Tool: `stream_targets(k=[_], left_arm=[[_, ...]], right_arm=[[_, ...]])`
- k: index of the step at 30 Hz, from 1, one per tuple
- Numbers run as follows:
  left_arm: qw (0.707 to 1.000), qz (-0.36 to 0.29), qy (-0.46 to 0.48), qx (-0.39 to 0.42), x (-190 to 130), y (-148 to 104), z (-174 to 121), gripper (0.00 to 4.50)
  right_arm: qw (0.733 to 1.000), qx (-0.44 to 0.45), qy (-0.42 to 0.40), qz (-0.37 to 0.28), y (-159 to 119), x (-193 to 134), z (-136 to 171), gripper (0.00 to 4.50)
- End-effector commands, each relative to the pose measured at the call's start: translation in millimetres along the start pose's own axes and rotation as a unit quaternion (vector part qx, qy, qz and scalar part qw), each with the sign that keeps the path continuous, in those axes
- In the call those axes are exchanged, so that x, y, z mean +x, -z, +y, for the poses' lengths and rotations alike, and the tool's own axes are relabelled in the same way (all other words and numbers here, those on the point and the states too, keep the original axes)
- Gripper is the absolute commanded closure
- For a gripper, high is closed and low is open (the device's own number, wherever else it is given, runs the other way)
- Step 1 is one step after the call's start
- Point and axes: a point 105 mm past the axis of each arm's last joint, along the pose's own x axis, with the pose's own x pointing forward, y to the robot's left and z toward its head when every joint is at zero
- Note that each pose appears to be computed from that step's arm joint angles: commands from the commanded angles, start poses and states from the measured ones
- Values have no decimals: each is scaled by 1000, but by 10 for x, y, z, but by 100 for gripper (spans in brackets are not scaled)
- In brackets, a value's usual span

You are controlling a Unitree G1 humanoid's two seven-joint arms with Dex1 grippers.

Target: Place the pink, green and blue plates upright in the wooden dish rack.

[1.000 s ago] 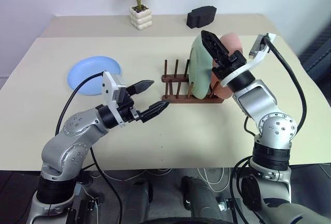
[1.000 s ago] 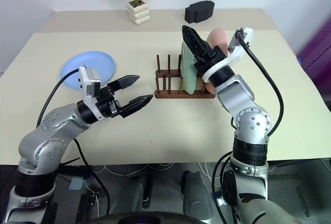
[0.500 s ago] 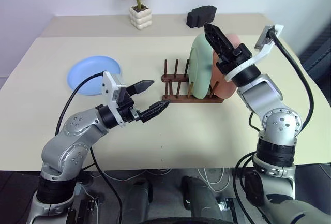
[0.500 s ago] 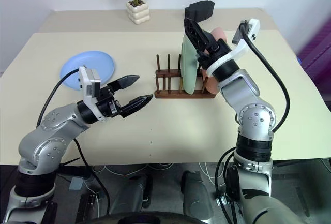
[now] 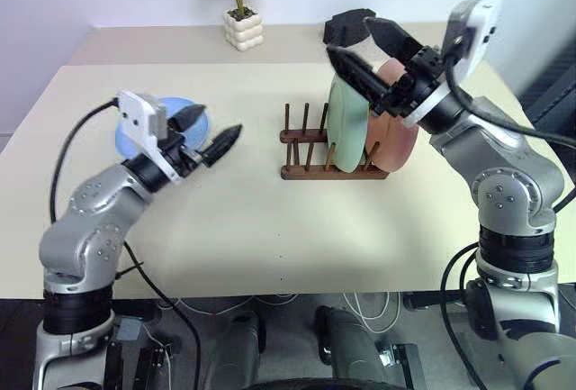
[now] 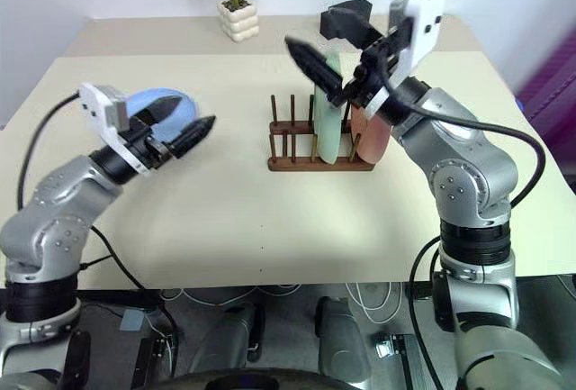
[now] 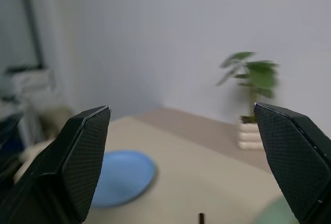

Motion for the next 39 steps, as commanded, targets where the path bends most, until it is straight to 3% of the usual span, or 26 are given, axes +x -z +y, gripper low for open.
stream_targets(k=[1,3,5,10,19,27,31,36,39], left_arm=[[991,13,-133,16,-66,-82,507,0],[959,59,-275,-13,-166,40,998,0],[929,98,-355,-40,-292,181,1300,0],[876,112,-456,-107,-495,324,1688,0],[855,162,-459,-181,-423,625,1814,0],[857,182,-430,-215,-230,819,1687,0],[858,180,-430,-216,-204,837,1661,181],[856,166,-435,-225,-201,836,1655,446],[851,159,-447,-225,-237,822,1676,446]], right_arm=[[997,-59,-45,-17,-169,33,114,2],[996,-72,-58,-13,-154,45,134,2],[994,-82,-72,-10,-129,61,165,2],[992,-94,-89,-4,-70,87,218,2],[979,-91,-183,-15,-65,-8,544,2],[970,-88,-223,38,111,-119,656,2],[968,-91,-224,64,186,-136,646,0],[967,-98,-223,80,239,-136,635,0],[966,-100,-222,83,246,-132,629,0]])
